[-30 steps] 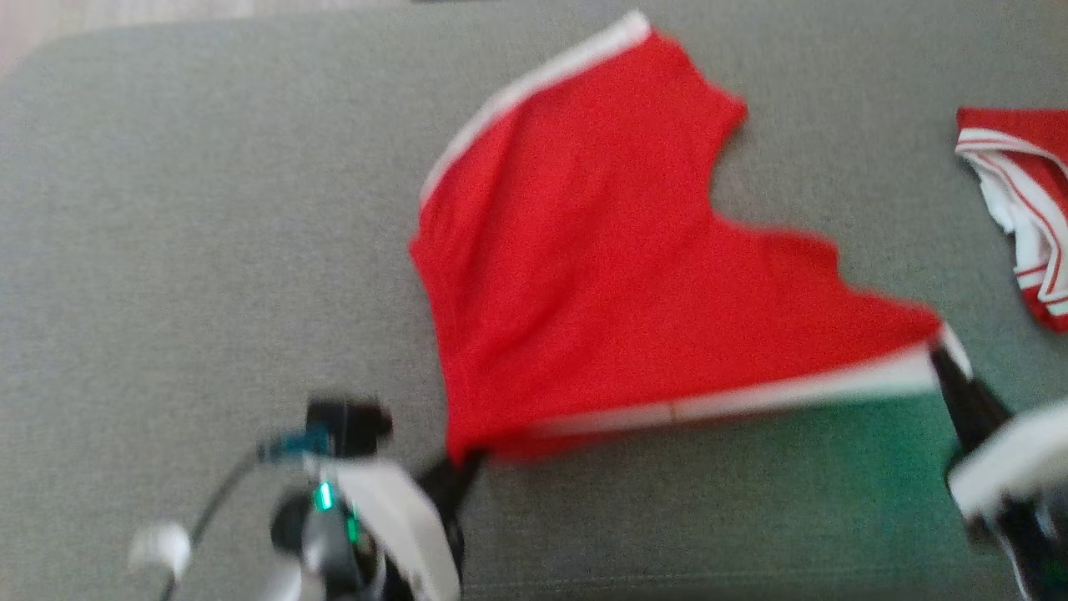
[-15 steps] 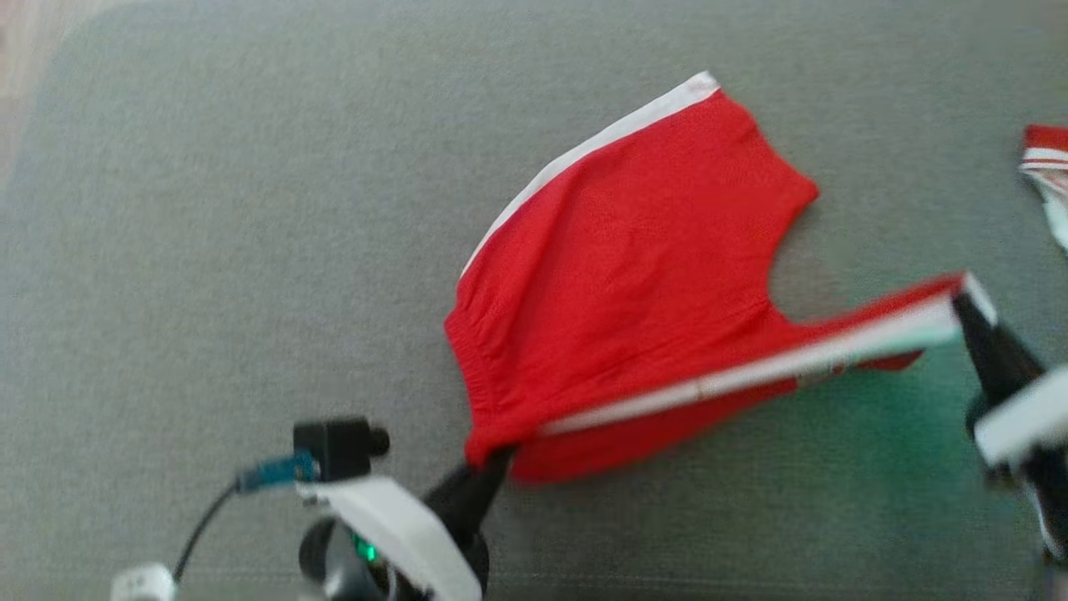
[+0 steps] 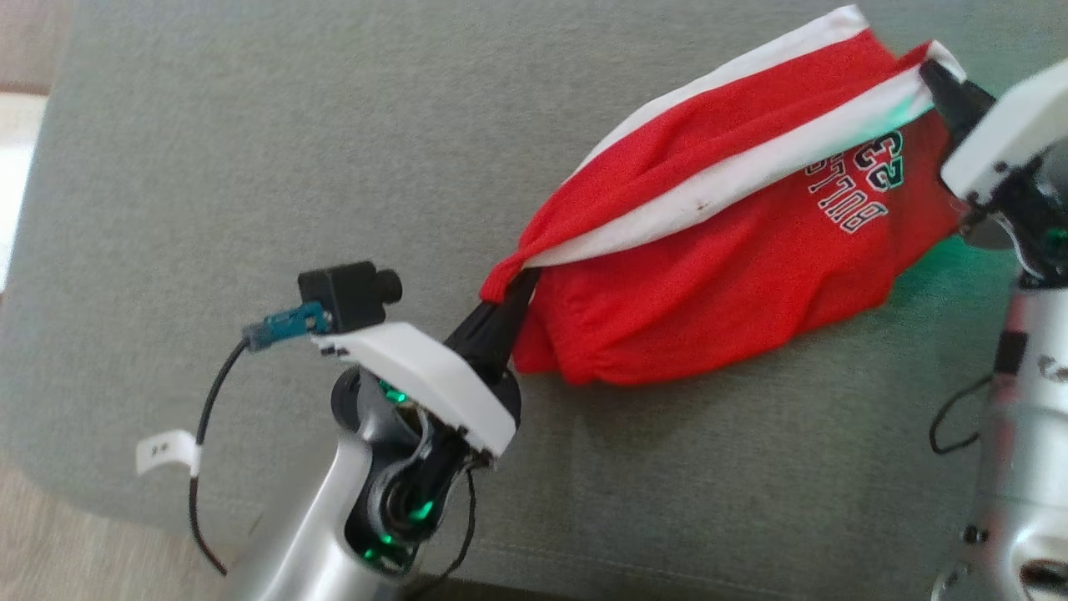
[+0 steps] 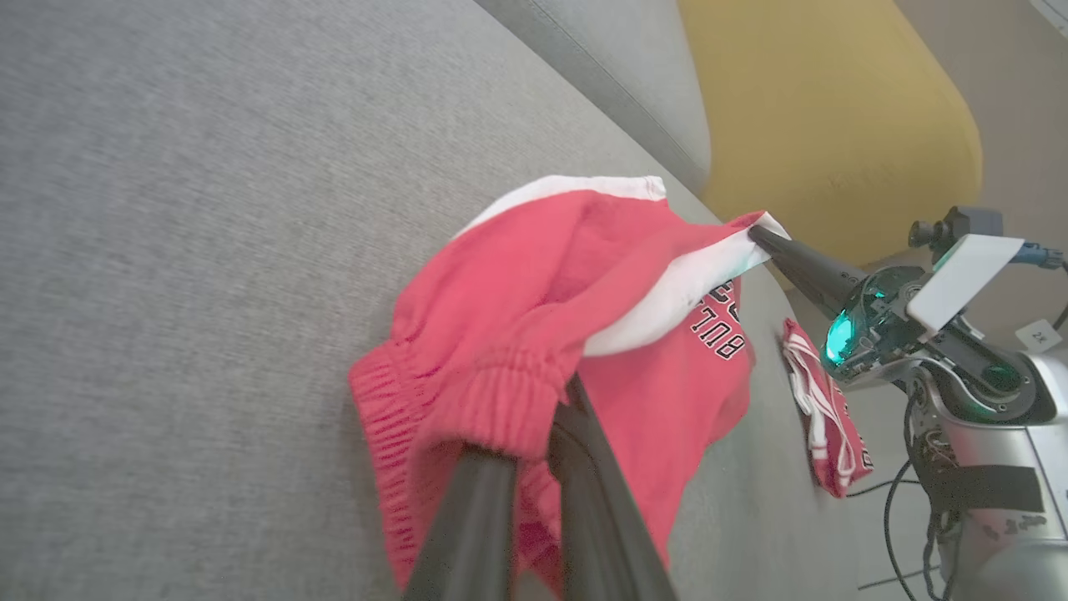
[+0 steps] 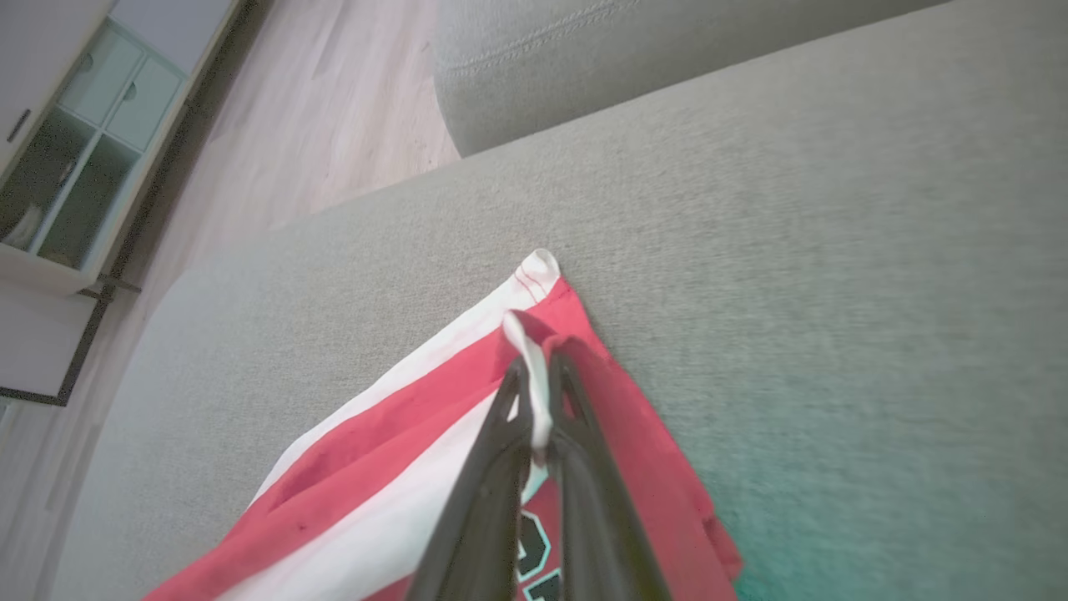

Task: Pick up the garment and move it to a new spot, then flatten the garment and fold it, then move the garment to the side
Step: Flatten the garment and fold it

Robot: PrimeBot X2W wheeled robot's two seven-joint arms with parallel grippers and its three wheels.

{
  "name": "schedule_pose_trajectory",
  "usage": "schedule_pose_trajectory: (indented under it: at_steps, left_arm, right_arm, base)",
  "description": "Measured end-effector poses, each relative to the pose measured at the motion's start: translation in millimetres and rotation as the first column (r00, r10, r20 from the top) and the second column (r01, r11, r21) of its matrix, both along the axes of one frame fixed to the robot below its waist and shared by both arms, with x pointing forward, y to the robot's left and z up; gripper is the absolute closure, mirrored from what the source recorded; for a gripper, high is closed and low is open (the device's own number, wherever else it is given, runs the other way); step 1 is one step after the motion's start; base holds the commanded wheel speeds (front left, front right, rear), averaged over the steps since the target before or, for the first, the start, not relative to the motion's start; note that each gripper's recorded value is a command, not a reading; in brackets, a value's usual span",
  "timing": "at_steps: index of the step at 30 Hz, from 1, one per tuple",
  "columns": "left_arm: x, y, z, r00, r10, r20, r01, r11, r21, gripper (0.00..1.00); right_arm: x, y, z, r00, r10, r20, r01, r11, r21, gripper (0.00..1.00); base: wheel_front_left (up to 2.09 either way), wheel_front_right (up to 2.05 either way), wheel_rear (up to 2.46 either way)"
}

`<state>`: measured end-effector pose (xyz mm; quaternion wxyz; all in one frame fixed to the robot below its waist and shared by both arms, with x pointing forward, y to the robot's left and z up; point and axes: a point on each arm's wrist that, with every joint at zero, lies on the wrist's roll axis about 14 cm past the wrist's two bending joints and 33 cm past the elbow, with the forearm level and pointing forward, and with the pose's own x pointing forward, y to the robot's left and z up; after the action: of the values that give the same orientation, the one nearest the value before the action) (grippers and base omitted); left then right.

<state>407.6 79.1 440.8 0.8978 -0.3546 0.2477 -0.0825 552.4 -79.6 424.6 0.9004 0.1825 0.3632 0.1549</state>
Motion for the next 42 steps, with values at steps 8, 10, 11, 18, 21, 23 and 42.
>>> schedule_pose_trajectory:
  at_steps: [8,10,11,18,21,23,42]
  left_arm:
    - [19,16,-16,0.998,0.066,-0.017,-0.065,0.997,0.031,1.0]
    - [26,19,-16,0.997,0.077,-0.004,-0.076,0.996,0.043,1.0]
    - [28,18,-16,0.997,0.078,-0.001,-0.078,0.996,0.04,1.0]
    - [34,10,-25,0.997,0.075,-0.009,-0.074,0.996,0.04,1.0]
    - [32,13,-31,0.996,0.089,-0.024,-0.087,0.995,0.053,1.0]
    - [31,12,-34,0.996,0.089,-0.029,-0.087,0.995,0.057,1.0]
    - [19,24,-25,0.987,0.125,0.1,-0.147,0.955,0.258,0.0]
  right_arm:
    - [17,36,-24,0.996,0.083,-0.028,-0.084,0.996,-0.042,1.0]
    - [24,38,-23,0.996,0.086,-0.01,-0.087,0.995,-0.048,1.0]
    - [27,39,-22,0.996,0.088,0.001,-0.088,0.995,-0.051,1.0]
    - [44,40,-18,0.994,0.089,0.06,-0.085,0.994,-0.074,1.0]
    - [44,37,-26,0.995,0.089,0.049,-0.084,0.992,-0.093,1.0]
    - [43,37,-31,0.994,0.098,0.039,-0.094,0.99,-0.109,1.0]
    - [36,-8,-8,0.982,0.167,0.082,-0.142,0.957,-0.254,0.0]
  base:
    - [0.0,0.0,0.0]
    - [0.0,0.0,0.0]
    - [0.0,0.0,0.0]
    - [0.0,0.0,0.0]
    - [0.0,0.0,0.0]
    - [0.0,0.0,0.0]
    - [0.0,0.0,0.0]
